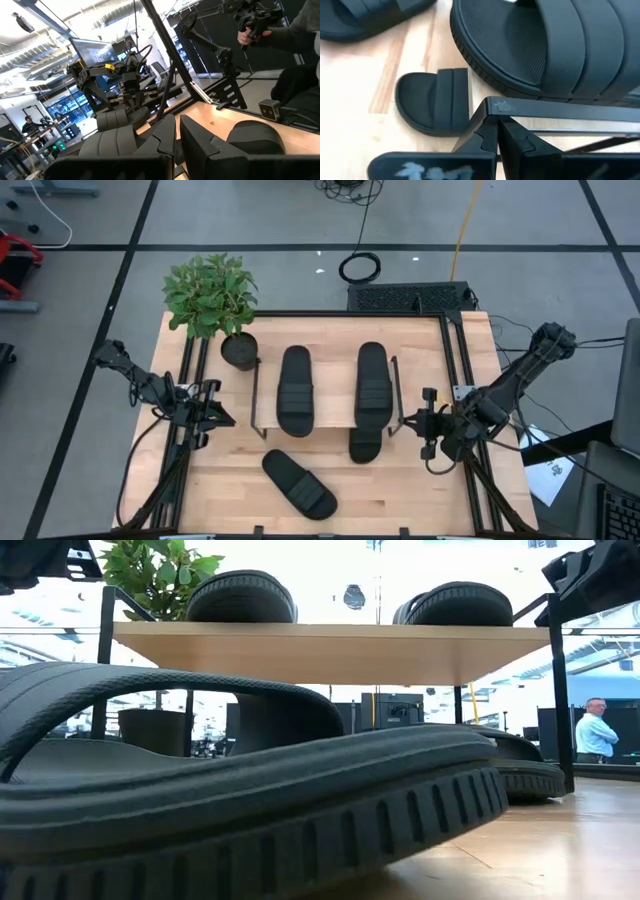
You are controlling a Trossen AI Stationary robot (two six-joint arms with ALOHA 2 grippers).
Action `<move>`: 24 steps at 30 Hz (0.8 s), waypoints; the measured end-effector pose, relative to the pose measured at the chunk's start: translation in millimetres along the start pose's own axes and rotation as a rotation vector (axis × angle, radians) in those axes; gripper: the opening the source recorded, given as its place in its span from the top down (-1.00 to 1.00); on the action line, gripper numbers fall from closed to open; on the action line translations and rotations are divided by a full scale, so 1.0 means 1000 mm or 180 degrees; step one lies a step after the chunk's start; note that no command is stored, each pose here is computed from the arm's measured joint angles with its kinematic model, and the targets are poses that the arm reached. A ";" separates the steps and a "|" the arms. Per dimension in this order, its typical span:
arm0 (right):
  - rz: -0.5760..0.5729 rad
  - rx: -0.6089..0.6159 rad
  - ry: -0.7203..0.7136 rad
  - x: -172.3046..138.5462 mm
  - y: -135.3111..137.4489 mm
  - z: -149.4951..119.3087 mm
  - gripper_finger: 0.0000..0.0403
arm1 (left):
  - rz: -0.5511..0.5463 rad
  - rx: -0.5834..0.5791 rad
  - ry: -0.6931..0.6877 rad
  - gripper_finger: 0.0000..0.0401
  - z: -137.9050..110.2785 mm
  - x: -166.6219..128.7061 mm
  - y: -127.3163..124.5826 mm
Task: Pick and place slides into the shelf
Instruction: Adjust the shelf
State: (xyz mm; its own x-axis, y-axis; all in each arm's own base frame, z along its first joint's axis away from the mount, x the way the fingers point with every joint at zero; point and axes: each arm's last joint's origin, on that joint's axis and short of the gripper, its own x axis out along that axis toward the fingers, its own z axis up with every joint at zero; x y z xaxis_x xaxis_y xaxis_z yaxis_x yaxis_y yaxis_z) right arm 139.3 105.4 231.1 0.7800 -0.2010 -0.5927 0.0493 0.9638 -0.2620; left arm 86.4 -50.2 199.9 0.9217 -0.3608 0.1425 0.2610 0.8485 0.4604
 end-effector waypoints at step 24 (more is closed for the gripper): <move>0.0323 0.0027 0.0004 -0.003 0.007 0.001 1.00 | 0.0029 -0.0053 0.0116 0.87 -0.003 0.000 -0.001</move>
State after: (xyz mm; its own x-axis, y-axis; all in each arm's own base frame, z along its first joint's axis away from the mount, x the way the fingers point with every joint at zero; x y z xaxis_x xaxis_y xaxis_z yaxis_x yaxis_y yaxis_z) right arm 137.4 112.9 231.8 0.7805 -0.1025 -0.6167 -0.0246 0.9807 -0.1941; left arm 87.0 -49.7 197.2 0.9338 -0.3390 0.1145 0.2570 0.8581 0.4446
